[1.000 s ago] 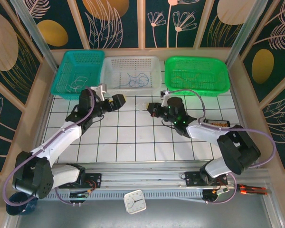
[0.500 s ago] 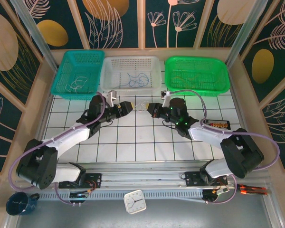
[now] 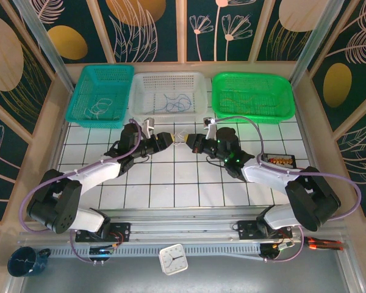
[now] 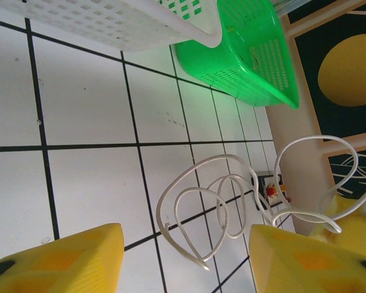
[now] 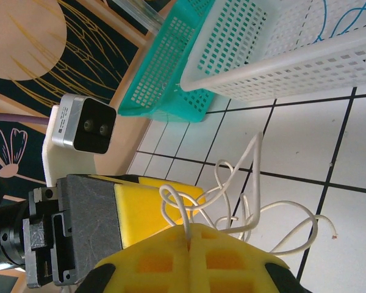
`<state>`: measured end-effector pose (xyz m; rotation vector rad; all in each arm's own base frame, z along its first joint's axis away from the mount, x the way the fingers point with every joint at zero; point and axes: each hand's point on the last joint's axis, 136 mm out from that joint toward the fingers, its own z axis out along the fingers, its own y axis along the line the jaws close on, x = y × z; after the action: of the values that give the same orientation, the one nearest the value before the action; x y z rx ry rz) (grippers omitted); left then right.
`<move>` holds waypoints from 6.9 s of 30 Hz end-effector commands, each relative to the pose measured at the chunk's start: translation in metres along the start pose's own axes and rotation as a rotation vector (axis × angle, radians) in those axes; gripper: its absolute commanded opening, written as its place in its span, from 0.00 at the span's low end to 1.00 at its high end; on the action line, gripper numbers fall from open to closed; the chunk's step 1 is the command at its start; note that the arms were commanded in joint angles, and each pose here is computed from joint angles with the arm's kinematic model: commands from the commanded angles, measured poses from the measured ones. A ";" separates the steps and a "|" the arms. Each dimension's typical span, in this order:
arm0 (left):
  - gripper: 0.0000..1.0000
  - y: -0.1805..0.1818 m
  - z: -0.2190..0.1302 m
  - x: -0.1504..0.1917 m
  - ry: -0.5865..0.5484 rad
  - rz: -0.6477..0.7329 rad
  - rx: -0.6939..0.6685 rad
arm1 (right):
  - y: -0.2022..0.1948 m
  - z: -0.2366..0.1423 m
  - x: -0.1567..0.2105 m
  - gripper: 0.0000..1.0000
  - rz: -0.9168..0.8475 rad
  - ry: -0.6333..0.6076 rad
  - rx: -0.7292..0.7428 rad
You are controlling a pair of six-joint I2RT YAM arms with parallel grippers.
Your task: Untangle the cables
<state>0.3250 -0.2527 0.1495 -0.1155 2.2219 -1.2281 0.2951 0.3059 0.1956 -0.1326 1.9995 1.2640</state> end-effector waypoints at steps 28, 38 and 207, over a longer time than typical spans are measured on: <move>0.00 -0.082 -0.028 -0.040 -0.061 0.180 0.100 | -0.094 -0.032 0.002 0.00 0.127 -0.120 0.221; 0.00 -0.135 -0.045 -0.051 -0.055 0.215 0.262 | -0.096 -0.027 0.011 0.00 0.147 -0.088 0.205; 0.00 -0.047 -0.031 -0.027 -0.333 0.494 -0.003 | 0.197 -0.146 -0.173 0.00 -0.266 -0.480 -0.266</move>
<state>0.3099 -0.2677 0.1919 0.3384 1.8696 -0.9503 0.2553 0.2580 0.4751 -0.2542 1.4145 1.2476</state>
